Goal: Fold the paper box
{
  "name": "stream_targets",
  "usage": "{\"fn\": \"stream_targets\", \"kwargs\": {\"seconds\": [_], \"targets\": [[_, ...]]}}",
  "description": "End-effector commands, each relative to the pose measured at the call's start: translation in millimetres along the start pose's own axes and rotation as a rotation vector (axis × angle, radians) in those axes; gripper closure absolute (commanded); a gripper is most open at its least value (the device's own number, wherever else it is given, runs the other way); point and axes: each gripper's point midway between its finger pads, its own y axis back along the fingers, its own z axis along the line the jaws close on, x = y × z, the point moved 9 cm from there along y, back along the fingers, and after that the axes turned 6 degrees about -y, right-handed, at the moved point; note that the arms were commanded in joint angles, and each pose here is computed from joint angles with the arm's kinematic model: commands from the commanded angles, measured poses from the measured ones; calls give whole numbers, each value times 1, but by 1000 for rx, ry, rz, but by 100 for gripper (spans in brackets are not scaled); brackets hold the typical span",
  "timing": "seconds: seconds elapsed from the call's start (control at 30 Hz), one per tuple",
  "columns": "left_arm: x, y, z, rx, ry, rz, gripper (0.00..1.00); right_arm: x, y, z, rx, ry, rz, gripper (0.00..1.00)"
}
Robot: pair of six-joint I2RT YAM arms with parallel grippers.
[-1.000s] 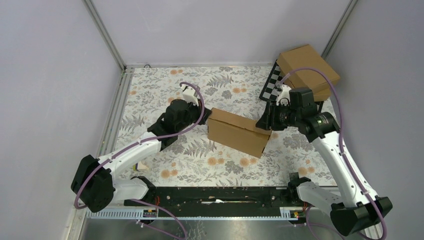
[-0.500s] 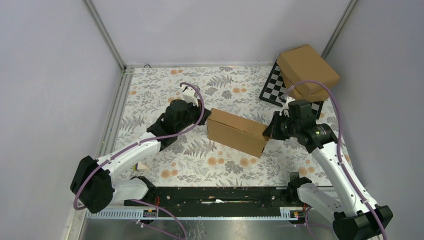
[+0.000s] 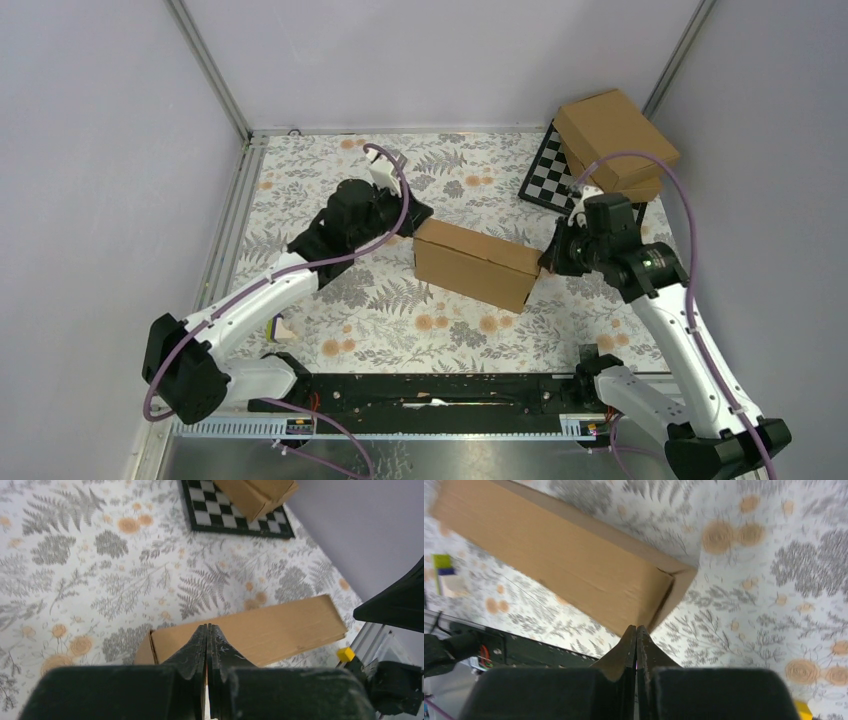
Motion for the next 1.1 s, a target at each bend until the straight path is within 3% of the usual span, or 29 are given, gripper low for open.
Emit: {"fn": "stream_targets", "kwargs": {"seconds": [0.0, 0.17, 0.33, 0.5, 0.73, 0.9, 0.93, 0.97, 1.07], "targets": [[45, -8, 14, -15, 53, 151, 98, 28, -28, -20, 76, -23, 131, 100], [64, -8, 25, -61, 84, 209, 99, 15, -17, -16, 101, -8, 83, 100], [30, -3, 16, -46, 48, 138, 99, -12, 11, 4, 34, 22, -9, 100], [10, 6, 10, -37, 32, 84, 99, -15, 8, 11, -16, 15, 3, 100], [50, -2, 26, -123, 73, 193, 99, 14, -40, -18, 106, -43, 88, 100], [60, -1, 32, -161, 85, 219, 99, 9, -36, -17, 112, -21, 59, 97], [57, 1, 30, -158, 83, 210, 99, 5, -32, -15, 101, -10, 39, 90], [53, 4, 28, -151, 81, 195, 99, 1, -26, -11, 74, 11, 22, 76], [41, 16, 23, -144, 75, 153, 99, -6, -13, 4, -96, 144, 37, 14]]}}
